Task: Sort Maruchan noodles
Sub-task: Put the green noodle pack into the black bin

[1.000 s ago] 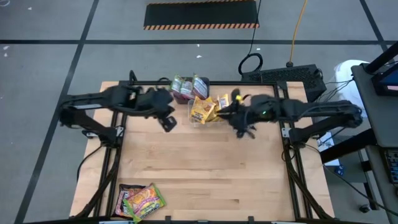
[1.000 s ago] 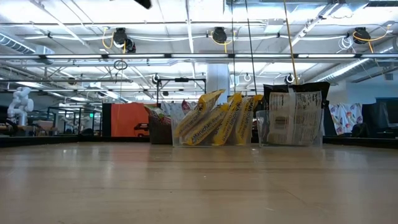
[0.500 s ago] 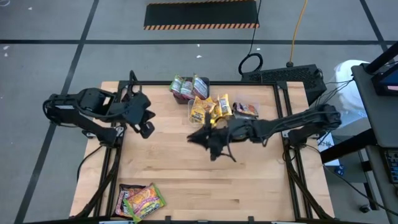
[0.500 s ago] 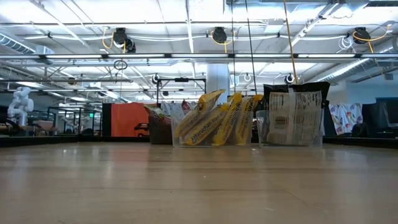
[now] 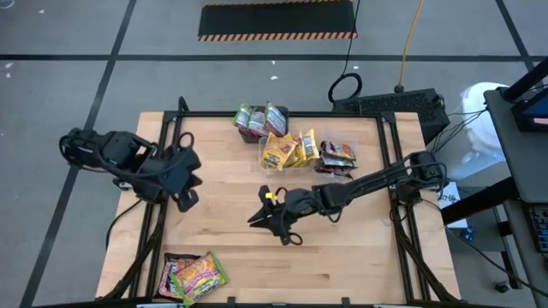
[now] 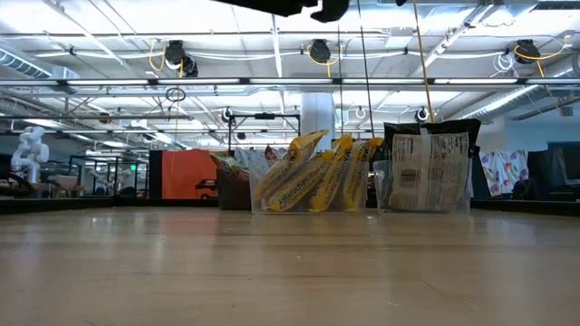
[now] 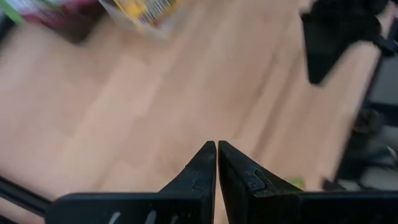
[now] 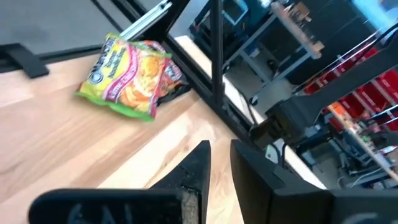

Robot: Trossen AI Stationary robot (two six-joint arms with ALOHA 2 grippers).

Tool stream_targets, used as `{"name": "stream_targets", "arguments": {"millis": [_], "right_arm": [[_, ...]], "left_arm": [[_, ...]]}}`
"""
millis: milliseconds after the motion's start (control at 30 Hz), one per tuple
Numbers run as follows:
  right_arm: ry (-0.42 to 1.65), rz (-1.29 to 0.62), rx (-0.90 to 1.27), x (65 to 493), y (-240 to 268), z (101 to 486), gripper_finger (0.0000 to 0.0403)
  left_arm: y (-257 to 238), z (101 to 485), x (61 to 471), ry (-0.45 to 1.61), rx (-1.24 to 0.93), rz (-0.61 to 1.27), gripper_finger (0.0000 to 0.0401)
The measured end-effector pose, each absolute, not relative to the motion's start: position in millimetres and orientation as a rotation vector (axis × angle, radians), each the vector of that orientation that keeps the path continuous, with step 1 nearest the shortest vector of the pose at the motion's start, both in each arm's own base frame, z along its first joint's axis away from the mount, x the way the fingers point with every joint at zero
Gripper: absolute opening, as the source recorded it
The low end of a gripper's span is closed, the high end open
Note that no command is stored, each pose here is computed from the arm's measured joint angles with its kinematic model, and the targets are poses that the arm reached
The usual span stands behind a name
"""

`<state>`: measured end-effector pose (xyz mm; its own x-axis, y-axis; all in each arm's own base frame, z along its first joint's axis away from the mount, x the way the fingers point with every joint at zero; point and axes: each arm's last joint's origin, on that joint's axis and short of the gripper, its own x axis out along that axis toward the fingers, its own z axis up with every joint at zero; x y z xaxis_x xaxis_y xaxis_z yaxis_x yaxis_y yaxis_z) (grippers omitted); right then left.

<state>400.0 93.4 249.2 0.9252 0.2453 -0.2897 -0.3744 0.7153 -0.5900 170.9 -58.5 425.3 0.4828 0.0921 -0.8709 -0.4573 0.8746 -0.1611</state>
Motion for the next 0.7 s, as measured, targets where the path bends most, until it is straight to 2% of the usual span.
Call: {"name": "stream_targets", "arguments": {"millis": [367,700], "right_arm": [[0.222,0.339,-0.687,399,89,249,0.0059],[0.229,0.326,-0.687,400,83,249,0.0059]], "left_arm": [[-102,418,161,1.137,-0.473,0.233,0.0015],[-138,408,156,1.19,-0.578,0.286,0.0009]]}}
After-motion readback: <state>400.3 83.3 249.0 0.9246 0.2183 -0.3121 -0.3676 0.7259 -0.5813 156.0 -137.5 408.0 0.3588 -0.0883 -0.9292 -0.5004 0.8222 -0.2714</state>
